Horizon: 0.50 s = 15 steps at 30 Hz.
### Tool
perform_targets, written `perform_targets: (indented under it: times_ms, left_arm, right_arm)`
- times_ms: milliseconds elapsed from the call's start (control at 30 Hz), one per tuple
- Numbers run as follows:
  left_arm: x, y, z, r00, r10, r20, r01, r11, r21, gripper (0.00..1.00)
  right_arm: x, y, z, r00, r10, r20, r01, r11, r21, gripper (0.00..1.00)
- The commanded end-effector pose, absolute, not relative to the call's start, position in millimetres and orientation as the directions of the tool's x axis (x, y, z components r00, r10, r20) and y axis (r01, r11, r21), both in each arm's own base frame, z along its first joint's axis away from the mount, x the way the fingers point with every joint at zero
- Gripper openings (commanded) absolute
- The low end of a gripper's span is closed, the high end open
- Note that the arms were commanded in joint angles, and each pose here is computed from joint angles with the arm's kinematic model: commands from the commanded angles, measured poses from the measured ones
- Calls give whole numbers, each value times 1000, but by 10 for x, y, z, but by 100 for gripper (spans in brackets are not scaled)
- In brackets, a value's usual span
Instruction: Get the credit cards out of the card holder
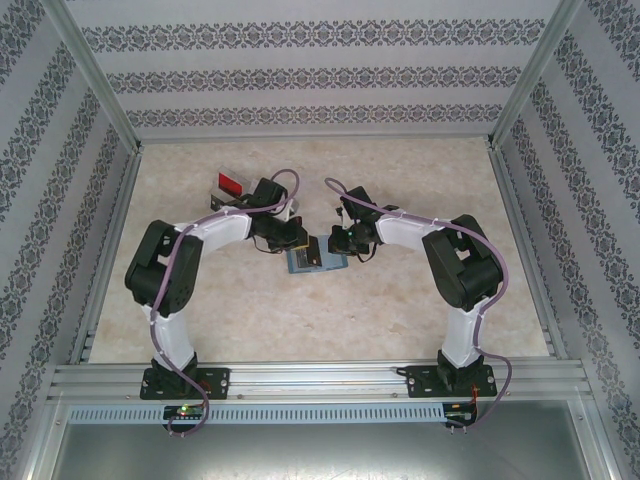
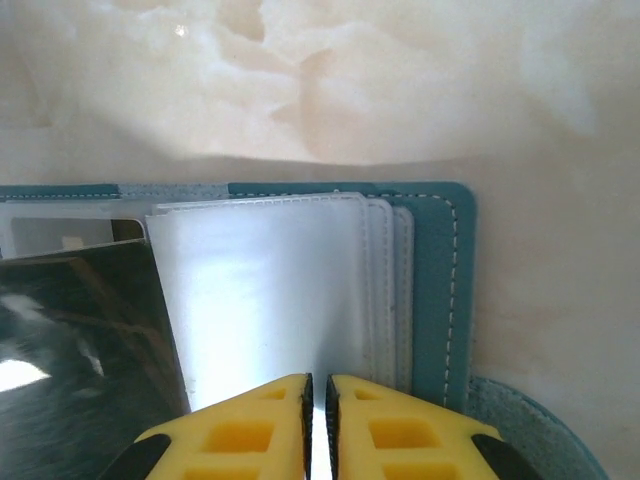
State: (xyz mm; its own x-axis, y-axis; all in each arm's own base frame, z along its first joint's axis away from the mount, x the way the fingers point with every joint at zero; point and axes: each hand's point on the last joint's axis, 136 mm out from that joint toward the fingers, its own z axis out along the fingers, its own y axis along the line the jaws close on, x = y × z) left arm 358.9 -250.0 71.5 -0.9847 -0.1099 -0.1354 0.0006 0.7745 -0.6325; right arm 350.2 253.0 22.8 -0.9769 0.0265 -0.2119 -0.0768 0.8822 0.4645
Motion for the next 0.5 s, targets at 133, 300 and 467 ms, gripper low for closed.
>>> perform_targets:
  times_ms: [133,300,467]
  left_arm:
    - [3380,-1959,1163,-964,-101,-247,20,895,-445,0]
    - [3389,-1521,1496,-919,-161,-359,-49,952,-302,0]
    - [3411,-966,1677,-843,-278,-460,-223,960,-171,0]
  right_arm:
    - [3504,2513,639,-962,43,-271,-103,858,503,30]
    - [3560,2548,1090,-927,52,-370,-166,831,531,56]
    - [3582,2407,1227,-899,55,-435,-186,850,493,70]
